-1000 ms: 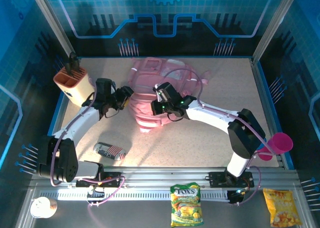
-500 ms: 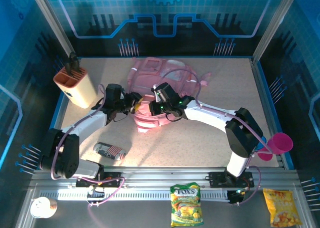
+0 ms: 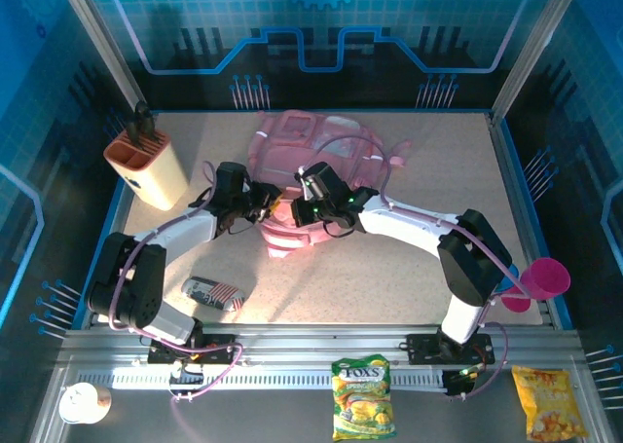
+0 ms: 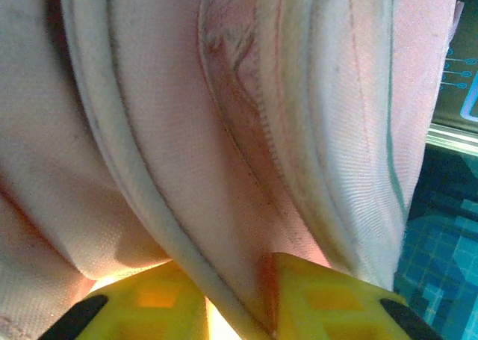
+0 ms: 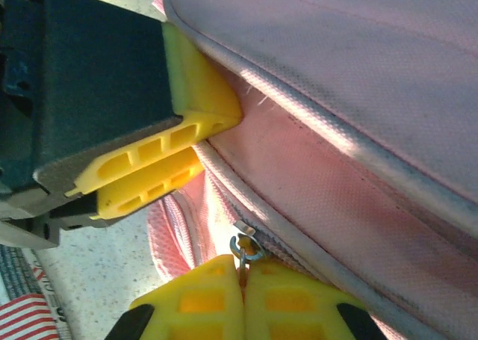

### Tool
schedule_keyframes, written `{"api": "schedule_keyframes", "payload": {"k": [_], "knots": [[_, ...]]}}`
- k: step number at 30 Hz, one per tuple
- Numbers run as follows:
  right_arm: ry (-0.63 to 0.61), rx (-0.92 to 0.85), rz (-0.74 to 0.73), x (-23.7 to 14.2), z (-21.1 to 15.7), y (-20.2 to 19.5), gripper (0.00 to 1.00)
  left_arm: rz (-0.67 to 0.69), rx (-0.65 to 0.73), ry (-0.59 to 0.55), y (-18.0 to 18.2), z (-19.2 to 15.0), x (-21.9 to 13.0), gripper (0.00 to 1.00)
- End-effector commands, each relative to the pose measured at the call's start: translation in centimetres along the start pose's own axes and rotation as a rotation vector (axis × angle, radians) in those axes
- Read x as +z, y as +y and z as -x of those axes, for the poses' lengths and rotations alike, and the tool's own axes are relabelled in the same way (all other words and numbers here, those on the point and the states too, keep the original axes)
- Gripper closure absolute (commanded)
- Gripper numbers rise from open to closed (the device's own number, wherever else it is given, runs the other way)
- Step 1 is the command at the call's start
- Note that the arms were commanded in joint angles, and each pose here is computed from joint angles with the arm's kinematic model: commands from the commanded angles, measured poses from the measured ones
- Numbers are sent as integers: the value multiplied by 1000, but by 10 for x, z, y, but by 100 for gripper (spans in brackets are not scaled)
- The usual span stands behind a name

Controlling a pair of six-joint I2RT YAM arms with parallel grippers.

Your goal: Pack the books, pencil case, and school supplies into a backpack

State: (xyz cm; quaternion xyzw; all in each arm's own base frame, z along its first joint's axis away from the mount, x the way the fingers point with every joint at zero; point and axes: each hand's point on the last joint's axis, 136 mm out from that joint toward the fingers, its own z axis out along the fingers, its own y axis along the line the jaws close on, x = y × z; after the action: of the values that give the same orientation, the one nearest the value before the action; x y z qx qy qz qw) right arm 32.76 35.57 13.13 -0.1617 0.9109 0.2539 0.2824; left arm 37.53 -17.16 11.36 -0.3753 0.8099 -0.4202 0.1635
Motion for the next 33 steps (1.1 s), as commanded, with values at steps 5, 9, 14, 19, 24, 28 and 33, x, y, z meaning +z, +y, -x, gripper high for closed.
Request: {"api": "schedule_keyframes", "payload": {"k": [5,9,14,19,24,28,33], "knots": [[-8,-80,-121,-26,-12,-37,98,2,56,-46,-10,13,-3,94],[4,-75,-192,-40,-21,-71,96,6,72,-47,-10,16,-7,96],[13,-64,-253,-49,-22,-103,96,13,98,-34,-11,16,-10,98],[3,-65,-266,-50,-14,-117,97,20,111,-11,-10,13,-9,99],[-10,-75,-289,-50,-2,-128,97,25,123,12,-8,9,-7,99],[-24,-65,-312,-50,8,-145,97,40,162,32,-7,7,-9,99],[-15,-84,-318,-45,20,-164,96,76,221,45,-3,5,-13,100]]}}
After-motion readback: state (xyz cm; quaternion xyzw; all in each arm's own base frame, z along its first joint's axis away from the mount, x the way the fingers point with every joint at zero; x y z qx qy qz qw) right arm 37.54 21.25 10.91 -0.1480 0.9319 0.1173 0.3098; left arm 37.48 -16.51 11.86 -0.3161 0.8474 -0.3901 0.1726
